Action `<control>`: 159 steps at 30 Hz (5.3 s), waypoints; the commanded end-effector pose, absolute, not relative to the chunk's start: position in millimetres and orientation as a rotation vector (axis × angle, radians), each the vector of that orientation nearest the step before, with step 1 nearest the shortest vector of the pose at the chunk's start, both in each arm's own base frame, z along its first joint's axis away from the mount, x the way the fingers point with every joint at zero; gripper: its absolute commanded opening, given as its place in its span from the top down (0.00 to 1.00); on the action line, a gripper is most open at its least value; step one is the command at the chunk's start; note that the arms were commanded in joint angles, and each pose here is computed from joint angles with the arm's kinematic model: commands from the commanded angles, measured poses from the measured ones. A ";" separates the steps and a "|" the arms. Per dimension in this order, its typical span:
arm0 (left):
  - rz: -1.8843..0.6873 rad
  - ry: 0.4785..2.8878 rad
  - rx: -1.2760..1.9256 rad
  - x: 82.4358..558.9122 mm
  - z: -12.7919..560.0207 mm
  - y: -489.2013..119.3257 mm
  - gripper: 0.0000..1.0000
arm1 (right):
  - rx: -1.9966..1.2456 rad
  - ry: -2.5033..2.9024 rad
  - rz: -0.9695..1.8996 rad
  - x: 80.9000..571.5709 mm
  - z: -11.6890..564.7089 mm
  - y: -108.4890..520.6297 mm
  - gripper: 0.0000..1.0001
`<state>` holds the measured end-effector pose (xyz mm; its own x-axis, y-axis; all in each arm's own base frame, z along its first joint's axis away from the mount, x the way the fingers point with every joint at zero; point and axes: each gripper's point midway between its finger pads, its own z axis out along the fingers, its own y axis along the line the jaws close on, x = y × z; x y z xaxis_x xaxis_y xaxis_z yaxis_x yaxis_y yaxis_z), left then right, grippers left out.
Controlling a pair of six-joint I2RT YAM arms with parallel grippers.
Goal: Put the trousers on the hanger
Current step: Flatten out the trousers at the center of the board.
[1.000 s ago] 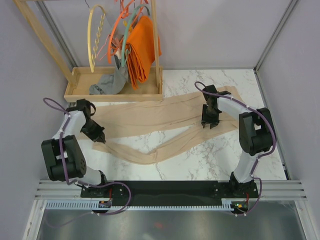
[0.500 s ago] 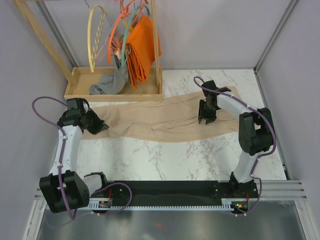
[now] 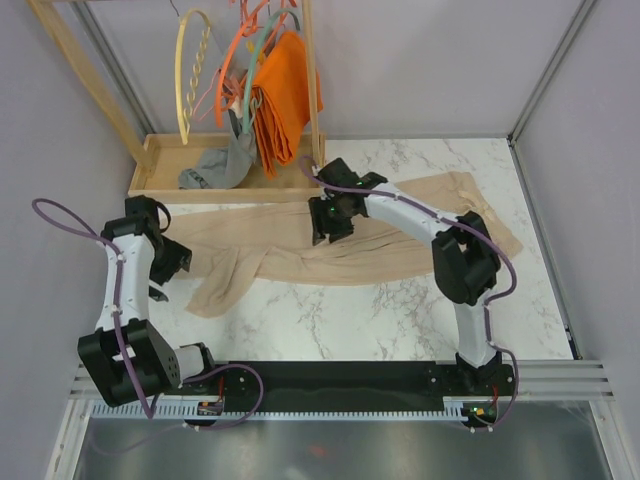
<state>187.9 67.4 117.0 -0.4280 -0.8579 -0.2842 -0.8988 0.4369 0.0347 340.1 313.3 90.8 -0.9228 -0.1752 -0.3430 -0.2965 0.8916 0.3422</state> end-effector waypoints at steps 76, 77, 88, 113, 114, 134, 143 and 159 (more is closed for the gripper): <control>-0.358 2.898 -0.504 256.4 69.0 -130.2 0.34 | -0.188 2.734 0.609 311.9 91.4 261.0 0.52; -0.335 2.910 -0.503 256.3 64.9 -132.7 0.36 | -0.169 2.737 0.610 313.2 90.8 256.3 0.52; -0.078 3.040 -0.503 239.2 39.8 -133.9 0.53 | -0.087 2.739 0.586 309.6 91.6 230.9 0.53; 0.462 2.611 -0.936 218.0 133.9 4.1 0.98 | 0.068 2.794 0.156 321.5 57.1 147.8 0.55; 0.476 2.605 -0.966 210.2 136.3 10.4 0.98 | 0.080 2.794 0.140 323.1 56.8 142.2 0.55; 0.686 2.157 -1.490 118.6 209.6 102.2 0.98 | 0.248 2.800 -0.149 329.8 51.9 74.0 0.58; 0.814 2.059 -1.482 120.4 228.7 123.5 0.98 | 0.139 2.826 0.220 321.3 55.8 126.1 0.57; 0.887 2.223 -1.459 168.6 170.4 134.1 0.98 | 0.273 2.702 -0.103 357.8 78.7 82.6 0.51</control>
